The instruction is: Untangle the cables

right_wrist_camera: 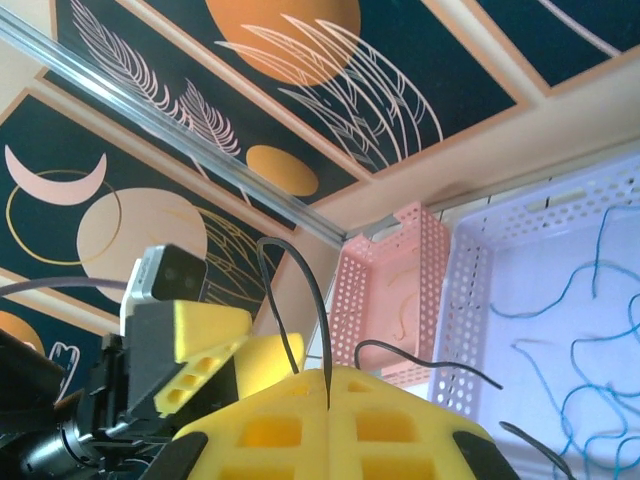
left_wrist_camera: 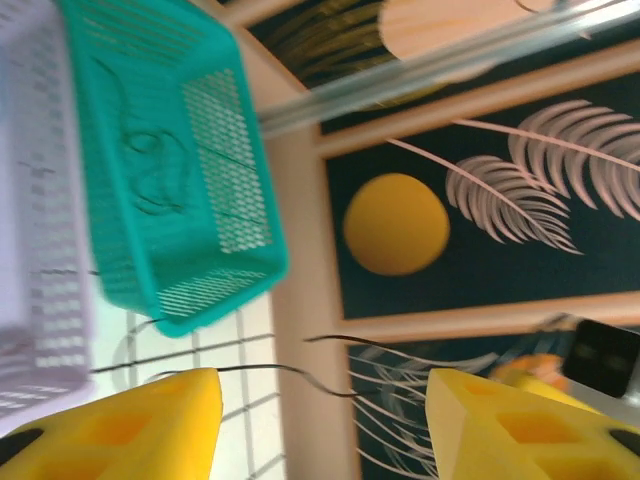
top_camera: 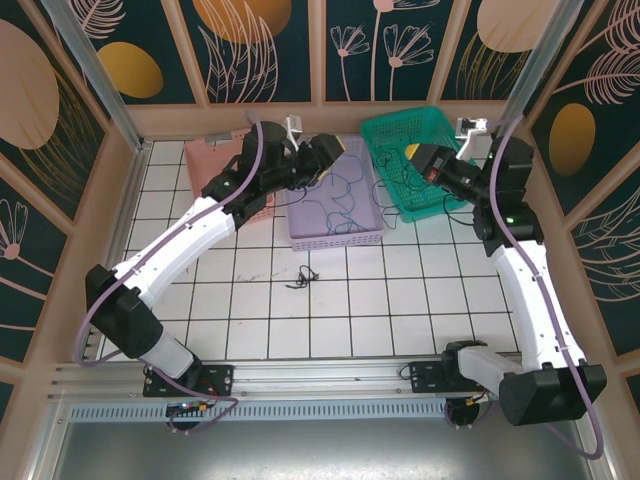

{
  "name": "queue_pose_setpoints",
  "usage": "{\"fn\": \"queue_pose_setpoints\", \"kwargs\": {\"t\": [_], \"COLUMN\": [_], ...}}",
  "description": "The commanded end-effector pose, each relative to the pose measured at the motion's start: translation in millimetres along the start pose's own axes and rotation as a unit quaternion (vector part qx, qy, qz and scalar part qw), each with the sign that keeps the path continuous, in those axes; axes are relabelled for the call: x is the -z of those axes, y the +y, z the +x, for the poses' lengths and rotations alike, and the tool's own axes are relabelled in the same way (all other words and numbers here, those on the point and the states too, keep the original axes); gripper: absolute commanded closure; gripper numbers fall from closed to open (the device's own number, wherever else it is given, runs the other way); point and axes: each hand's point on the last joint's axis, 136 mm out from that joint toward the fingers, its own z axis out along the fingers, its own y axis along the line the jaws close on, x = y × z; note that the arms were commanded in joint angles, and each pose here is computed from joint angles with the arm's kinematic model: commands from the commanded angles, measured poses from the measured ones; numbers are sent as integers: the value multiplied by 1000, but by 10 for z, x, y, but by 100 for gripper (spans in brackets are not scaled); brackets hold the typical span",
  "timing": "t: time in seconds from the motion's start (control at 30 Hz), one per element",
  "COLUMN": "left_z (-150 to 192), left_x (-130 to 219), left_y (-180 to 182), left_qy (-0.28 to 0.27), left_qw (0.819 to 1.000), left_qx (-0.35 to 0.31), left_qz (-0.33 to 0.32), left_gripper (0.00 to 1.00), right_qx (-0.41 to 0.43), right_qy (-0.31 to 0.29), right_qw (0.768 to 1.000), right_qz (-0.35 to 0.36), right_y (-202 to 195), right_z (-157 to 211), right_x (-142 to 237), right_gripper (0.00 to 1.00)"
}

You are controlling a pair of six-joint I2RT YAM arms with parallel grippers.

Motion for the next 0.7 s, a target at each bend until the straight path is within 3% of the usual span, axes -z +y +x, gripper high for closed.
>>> {"fn": "queue_pose_setpoints", "kwargs": {"t": [0.0, 0.1, 0.17, 0.43, 0.67], "left_z": [107, 207, 258, 349, 399], "left_x": [-51, -100, -126, -180, -87], "left_y": [-341, -255, -180, 113, 296], "left_qy": [48, 72, 83, 110, 110], "left_qw": [996, 991, 980, 917, 890], "left_qx": [22, 74, 147, 368, 430], "left_qz": [71, 86, 102, 110, 103], "left_gripper": [45, 44, 43, 39, 31], "right_qx": [-20, -16, -4, 55, 79], "right_qy": [-18, -5, 8, 78, 100], "right_qw": [1000, 999, 999, 988, 981], "right_qz": [-10, -37, -48, -121, -147], "right_y": [2, 105, 143, 261, 251], "right_z": [-30, 31, 91, 410, 538], "right_x": [-61, -88, -85, -81, -105], "right_gripper": [100, 100, 100, 100, 100]}}
